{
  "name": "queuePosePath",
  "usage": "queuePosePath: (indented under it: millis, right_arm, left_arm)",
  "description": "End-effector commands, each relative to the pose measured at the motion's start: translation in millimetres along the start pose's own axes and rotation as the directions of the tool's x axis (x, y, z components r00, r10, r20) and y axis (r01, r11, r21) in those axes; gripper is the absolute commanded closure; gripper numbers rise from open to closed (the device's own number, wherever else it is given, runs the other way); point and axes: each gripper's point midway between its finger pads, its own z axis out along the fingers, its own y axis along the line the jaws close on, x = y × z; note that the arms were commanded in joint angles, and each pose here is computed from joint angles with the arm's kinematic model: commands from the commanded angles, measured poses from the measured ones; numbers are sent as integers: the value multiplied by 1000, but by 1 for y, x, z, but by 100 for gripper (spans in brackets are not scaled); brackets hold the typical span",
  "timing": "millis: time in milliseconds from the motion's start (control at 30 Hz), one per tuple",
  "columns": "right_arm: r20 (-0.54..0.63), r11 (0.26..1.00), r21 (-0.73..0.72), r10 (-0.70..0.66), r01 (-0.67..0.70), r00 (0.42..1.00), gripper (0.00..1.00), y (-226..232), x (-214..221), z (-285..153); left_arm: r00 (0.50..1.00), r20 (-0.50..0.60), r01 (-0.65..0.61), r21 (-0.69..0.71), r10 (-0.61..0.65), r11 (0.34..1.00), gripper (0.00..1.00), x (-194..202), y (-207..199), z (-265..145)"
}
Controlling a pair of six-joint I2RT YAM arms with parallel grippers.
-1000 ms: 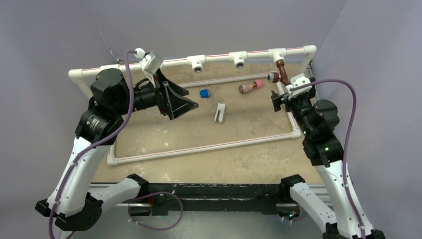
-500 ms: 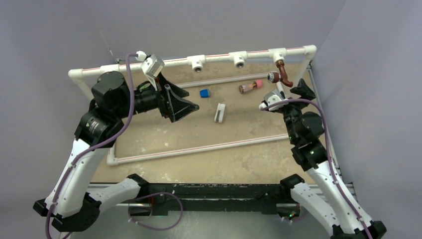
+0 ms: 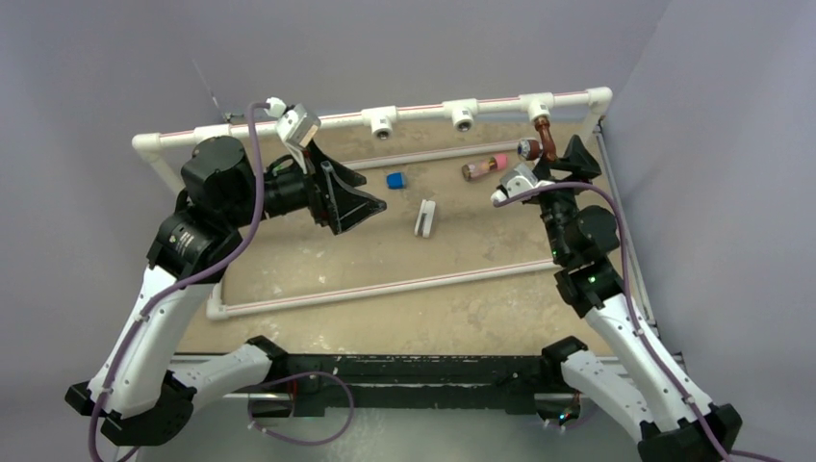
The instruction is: Install the water faucets
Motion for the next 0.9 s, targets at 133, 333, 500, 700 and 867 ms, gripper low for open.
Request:
queuePosePath:
  millis: [133,333,500,700,867]
  right_arm:
    - [53,994,90,57,-62,997,43,-28,-19,11]
    - [77,977,90,185,-191,980,81,-22,-21,12]
    - [131,926,66,362,-373,923,100,-7,-25,7]
    - [223,704,49,684,-708,695,100,-2,-33,-5]
    - [260,320,6,914,-947,311,100,2,-38,-9]
  left_arm:
    - [1000,8,-29,-6,29,1000,26,-1,1,0]
    - [999,12,-36,-16,36,999,26,-2,3,0]
    - [999,15,-42,-22,43,999,26,-3,4,0]
    - [999,14,-37,-13,37,999,26,-2,3,1]
    - [999,10,-31,-6,31,1000,26,-1,2,1]
